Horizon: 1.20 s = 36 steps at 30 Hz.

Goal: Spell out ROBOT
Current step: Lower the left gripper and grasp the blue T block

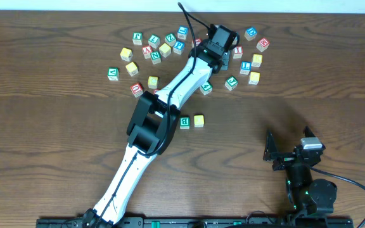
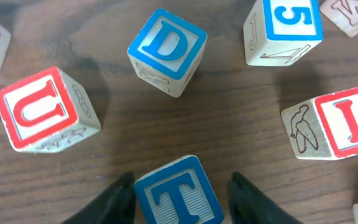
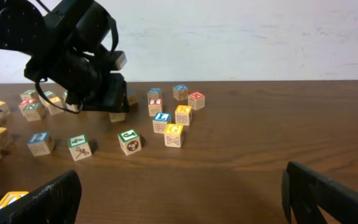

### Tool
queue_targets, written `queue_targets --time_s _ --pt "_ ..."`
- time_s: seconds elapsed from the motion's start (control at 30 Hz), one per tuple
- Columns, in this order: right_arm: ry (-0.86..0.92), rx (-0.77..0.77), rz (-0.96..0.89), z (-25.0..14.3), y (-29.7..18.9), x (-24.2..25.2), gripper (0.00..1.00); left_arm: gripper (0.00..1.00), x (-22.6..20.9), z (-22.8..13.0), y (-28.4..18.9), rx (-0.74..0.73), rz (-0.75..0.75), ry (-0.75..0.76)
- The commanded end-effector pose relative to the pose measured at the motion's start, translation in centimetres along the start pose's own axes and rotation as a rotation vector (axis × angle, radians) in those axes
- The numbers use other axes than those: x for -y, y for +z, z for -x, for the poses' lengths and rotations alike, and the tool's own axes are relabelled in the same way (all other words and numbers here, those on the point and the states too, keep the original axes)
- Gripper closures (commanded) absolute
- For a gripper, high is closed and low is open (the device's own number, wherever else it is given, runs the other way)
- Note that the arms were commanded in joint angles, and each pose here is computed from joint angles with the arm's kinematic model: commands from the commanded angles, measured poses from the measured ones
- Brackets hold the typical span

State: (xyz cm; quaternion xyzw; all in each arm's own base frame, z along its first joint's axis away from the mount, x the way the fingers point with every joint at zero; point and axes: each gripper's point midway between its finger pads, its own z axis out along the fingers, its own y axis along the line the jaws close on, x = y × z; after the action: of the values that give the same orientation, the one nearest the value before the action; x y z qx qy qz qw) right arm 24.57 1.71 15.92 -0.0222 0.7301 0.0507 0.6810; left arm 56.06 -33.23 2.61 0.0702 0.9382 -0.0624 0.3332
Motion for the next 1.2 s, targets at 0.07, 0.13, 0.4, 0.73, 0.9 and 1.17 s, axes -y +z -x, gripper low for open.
queue_targets --time_s 0.07,0.13,0.4,0.73,0.9,1.17 --pt "-0.015 0.0 0.003 -0.1 0.0 -0.1 0.01 0.69 -0.1 -0.2 0.5 0.002 0.016 0.0" --pt "-0.015 0.0 0.003 -0.1 0.0 -0.1 0.01 0.73 -0.1 -0.1 0.4 0.002 0.016 0.0" --pt "-0.015 0.0 0.003 -0.1 0.0 -0.1 0.01 0.81 -0.1 2.9 -4.0 0.037 0.011 -0.007" --pt "-0.015 0.0 0.003 -0.1 0.0 -0.1 0.01 0.81 -0.6 6.3 -18.9 0.023 -0.013 -0.007" --pt "-0.015 0.0 0.003 -0.1 0.0 -0.1 0.01 0.85 -0.9 2.3 -25.5 -0.133 0.003 -0.027" --pt "-0.015 0.0 0.003 -0.1 0.0 -0.1 0.01 0.89 -0.2 -6.4 -25.9 -0.388 0.112 -0.004"
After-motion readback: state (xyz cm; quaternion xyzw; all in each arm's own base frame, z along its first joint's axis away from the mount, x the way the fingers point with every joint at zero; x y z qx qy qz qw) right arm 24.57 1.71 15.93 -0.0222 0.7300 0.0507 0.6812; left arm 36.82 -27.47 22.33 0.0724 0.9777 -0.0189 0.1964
